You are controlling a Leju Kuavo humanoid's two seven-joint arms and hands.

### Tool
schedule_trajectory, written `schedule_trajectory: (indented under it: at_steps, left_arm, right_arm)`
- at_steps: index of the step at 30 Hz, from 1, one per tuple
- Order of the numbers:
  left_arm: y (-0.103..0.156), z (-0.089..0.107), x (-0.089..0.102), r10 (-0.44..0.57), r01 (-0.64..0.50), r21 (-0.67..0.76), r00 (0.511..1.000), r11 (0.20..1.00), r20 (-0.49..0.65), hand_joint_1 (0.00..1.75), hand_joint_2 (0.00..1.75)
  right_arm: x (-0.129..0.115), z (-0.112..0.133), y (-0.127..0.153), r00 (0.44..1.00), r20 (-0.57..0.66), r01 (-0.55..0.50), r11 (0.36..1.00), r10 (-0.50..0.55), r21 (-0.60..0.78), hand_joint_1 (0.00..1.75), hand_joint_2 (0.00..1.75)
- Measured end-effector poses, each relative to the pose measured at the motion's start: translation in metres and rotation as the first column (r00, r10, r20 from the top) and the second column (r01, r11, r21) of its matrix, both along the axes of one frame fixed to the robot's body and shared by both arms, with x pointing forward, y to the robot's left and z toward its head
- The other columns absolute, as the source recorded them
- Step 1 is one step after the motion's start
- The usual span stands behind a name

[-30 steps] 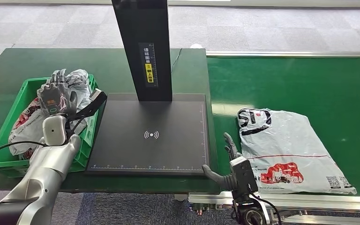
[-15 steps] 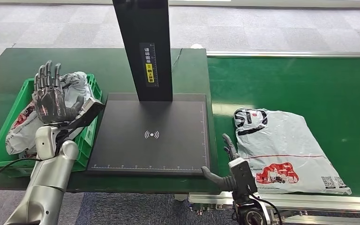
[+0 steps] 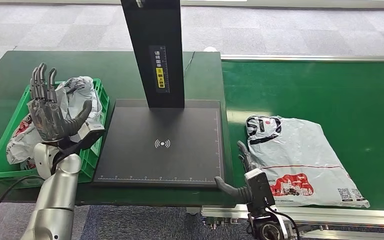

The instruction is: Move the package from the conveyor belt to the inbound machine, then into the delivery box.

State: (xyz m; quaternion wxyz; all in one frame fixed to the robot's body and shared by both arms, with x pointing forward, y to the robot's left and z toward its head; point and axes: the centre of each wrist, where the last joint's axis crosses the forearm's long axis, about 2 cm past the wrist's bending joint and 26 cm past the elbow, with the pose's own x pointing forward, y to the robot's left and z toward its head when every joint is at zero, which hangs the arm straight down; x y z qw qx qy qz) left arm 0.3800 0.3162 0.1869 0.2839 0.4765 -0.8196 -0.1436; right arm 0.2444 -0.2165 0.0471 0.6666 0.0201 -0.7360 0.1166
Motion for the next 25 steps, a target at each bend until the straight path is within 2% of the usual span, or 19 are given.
schedule_trajectory:
  at_steps: [4, 6, 8, 9, 10, 12, 14, 18, 21, 25]
  left_arm:
    - [-0.014, 0.001, -0.020, -0.020, 0.031, -0.114, 0.995, 0.993, 0.093, 0.00, 1.75]
    - [-0.021, -0.002, -0.028, -0.044, 0.072, -0.254, 0.993, 0.964, 0.113, 0.00, 1.75]
    - [-0.034, -0.011, -0.035, -0.148, 0.167, -0.475, 0.986, 0.864, 0.079, 0.00, 1.75]
    - [-0.044, -0.018, -0.039, -0.253, 0.234, -0.572, 0.966, 0.786, 0.049, 0.00, 1.75]
    - [-0.054, -0.026, -0.044, -0.369, 0.297, -0.639, 0.929, 0.709, 0.022, 0.00, 1.75]
    - [-0.073, -0.042, -0.057, -0.574, 0.397, -0.704, 0.819, 0.589, -0.019, 0.00, 1.75]
    - [-0.086, -0.056, -0.069, -0.685, 0.434, -0.744, 0.727, 0.507, -0.043, 0.00, 1.75]
    - [-0.098, -0.087, -0.089, -0.797, 0.425, -0.821, 0.601, 0.381, -0.058, 0.00, 1.75]
    - [-0.103, -0.104, -0.099, -0.832, 0.399, -0.852, 0.549, 0.340, -0.075, 0.00, 1.75]
    - [-0.109, -0.116, -0.104, -0.866, 0.379, -0.876, 0.494, 0.297, -0.079, 0.00, 1.75]
  right_arm:
    - [0.003, 0.000, 0.001, 1.000, 0.014, 0.001, 1.000, -0.001, 0.009, 0.00, 1.75]
    - [0.004, 0.000, 0.001, 1.000, 0.022, 0.003, 1.000, -0.003, 0.018, 0.00, 1.75]
    - [0.006, 0.000, 0.001, 0.999, 0.033, 0.003, 1.000, -0.004, 0.030, 0.00, 1.75]
    - [0.008, 0.000, 0.001, 0.999, 0.038, 0.002, 0.999, -0.003, 0.036, 0.00, 1.75]
    - [0.010, 0.001, 0.000, 0.999, 0.043, -0.001, 0.999, -0.001, 0.041, 0.00, 1.75]
    - [0.014, 0.002, 0.000, 0.999, 0.050, -0.007, 0.999, 0.005, 0.048, 0.00, 1.75]
    - [0.016, 0.002, 0.001, 0.999, 0.053, -0.014, 0.999, 0.012, 0.051, 0.00, 1.75]
    - [0.016, 0.000, 0.002, 0.998, 0.057, -0.019, 0.998, 0.015, 0.056, 0.00, 1.75]
    - [0.016, 0.000, 0.003, 0.997, 0.070, -0.026, 0.997, 0.021, 0.068, 0.00, 1.75]
    - [0.017, 0.001, 0.009, 0.996, 0.080, -0.051, 0.994, 0.044, 0.092, 0.00, 1.75]
